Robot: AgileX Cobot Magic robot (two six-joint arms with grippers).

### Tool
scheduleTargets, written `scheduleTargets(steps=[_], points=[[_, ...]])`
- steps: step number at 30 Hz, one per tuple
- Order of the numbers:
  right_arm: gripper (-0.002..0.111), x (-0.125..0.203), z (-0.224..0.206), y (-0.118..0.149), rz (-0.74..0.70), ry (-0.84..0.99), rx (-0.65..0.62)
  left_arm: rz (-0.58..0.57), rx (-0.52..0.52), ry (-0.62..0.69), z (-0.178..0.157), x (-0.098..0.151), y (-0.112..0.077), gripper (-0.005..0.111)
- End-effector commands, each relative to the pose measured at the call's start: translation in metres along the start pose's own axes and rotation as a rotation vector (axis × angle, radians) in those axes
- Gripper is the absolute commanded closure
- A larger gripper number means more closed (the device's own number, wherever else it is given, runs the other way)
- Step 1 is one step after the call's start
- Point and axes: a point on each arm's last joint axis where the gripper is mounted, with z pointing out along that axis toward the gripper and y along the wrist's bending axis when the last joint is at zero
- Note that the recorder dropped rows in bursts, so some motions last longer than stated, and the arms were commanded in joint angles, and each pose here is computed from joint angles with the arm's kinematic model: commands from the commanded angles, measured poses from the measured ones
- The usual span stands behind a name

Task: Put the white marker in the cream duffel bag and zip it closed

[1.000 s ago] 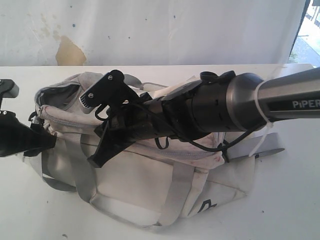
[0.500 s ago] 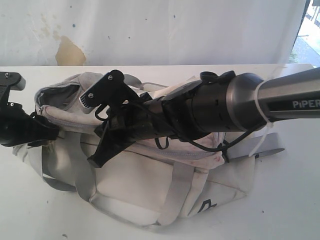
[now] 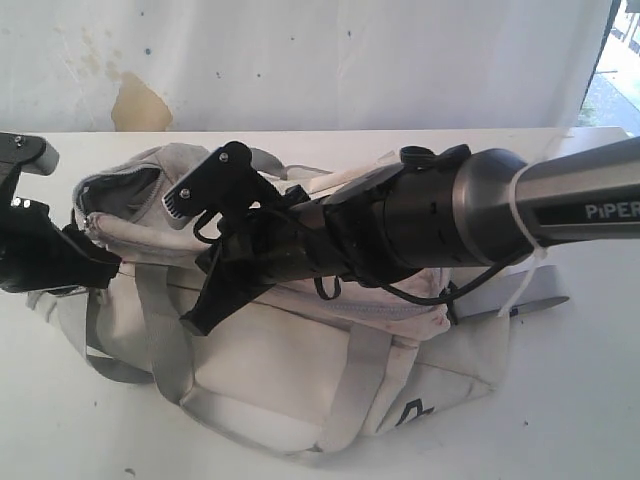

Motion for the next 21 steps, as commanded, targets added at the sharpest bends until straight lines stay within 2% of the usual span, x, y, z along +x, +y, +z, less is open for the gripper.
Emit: scheduleTargets(steps=[1, 3, 5, 8, 11, 15, 19, 21], points=[[0.108, 0.011, 0.000, -0.006, 0.000, 0.050, 0.082, 0.050, 0.053, 0.191, -0.019, 0.002, -0.008, 0.106], [0.108, 0.014, 0.000, -0.008, 0.000, 0.064, 0.107, 0.029, 0.066, 0.286, -0.027, -0.001, -0.009, 0.107], [0.108, 0.017, 0.000, -0.007, 0.001, 0.074, 0.105, 0.041, 0.126, 0.362, -0.036, -0.006, -0.014, 0.107], [0.108, 0.022, 0.000, -0.006, 0.003, 0.087, 0.101, 0.065, 0.195, 0.407, -0.050, -0.022, -0.021, 0.107], [0.108, 0.028, 0.000, -0.004, -0.002, 0.106, 0.095, 0.085, 0.182, 0.361, -0.059, -0.039, -0.020, 0.107], [0.108, 0.040, 0.000, 0.001, -0.072, 0.140, 0.066, 0.077, 0.101, 0.216, -0.065, -0.066, -0.016, 0.107], [0.108, 0.045, 0.000, 0.009, -0.193, 0.138, -0.019, 0.016, 0.028, 0.099, -0.066, -0.084, -0.010, 0.107], [0.108, 0.044, 0.000, 0.013, -0.218, 0.122, -0.057, -0.020, 0.017, 0.091, -0.061, -0.086, -0.007, 0.107]])
